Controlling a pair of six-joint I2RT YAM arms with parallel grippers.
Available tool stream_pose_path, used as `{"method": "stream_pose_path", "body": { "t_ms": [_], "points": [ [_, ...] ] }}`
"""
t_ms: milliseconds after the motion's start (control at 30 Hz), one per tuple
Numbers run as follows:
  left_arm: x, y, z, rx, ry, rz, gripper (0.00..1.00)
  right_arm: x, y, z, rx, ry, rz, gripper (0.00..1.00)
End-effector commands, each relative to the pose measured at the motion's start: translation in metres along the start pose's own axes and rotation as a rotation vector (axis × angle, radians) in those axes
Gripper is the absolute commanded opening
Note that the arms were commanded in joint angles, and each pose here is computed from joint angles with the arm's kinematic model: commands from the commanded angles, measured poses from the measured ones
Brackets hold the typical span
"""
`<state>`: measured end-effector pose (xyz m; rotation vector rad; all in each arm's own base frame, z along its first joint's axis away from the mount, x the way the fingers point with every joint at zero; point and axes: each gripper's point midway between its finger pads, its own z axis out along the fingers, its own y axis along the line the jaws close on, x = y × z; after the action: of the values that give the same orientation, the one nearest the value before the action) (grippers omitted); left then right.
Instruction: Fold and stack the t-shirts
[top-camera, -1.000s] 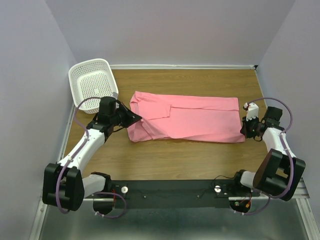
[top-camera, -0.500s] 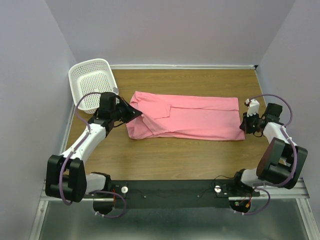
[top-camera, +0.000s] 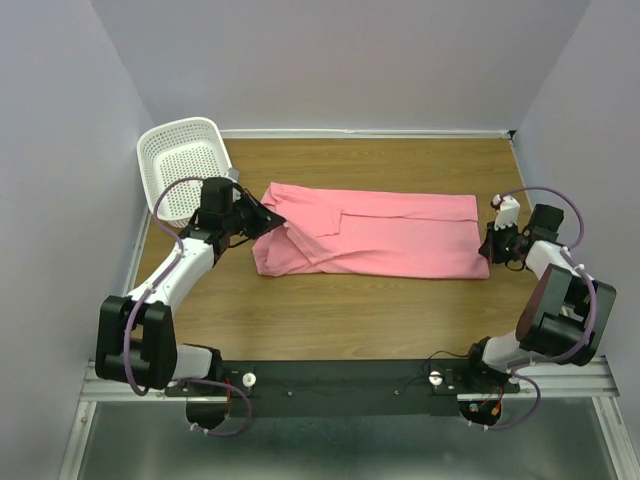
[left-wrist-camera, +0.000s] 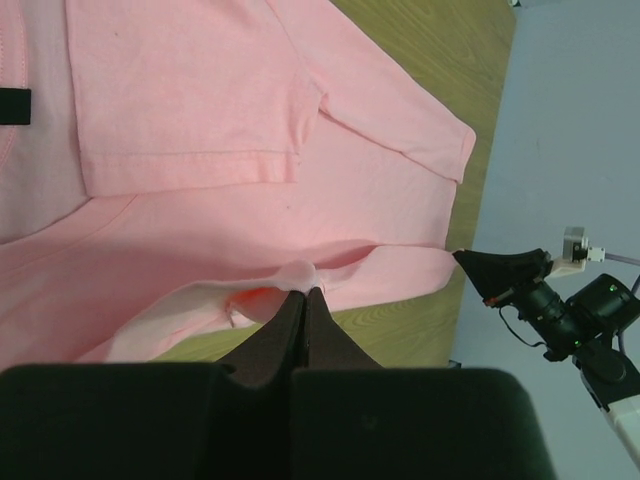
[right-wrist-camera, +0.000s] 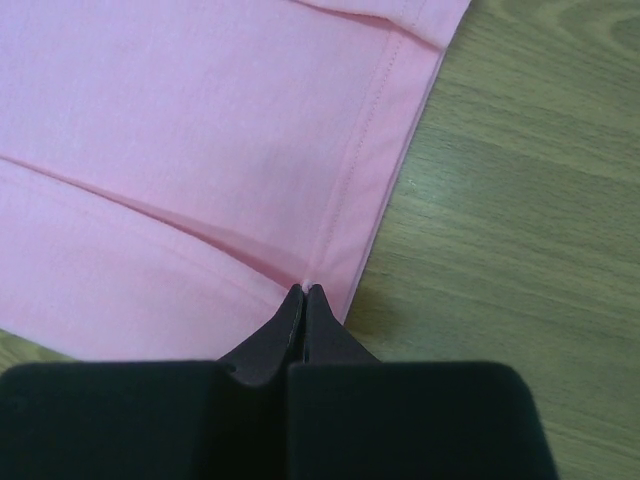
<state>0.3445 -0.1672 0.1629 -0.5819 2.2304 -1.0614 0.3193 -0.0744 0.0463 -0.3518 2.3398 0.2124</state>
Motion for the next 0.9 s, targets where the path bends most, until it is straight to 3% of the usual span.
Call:
{"method": "stream_pose_path", "body": {
  "t_ms": [0, 867],
  "points": [
    [-0.0129, -0.0167, -0.0013, 0.055, -0.018, 0.04, 0.0, -0.0147, -0.0079, 0.0025, 0.002, -0.047, -0.003, 0.01],
    [-0.0191, -0.0157, 0.0001, 0.05, -0.017, 0.051, 0.0, -0.0162, -0.016, 0.0115, 0.005, -0.04, 0.018, 0.03]
  ]
}}
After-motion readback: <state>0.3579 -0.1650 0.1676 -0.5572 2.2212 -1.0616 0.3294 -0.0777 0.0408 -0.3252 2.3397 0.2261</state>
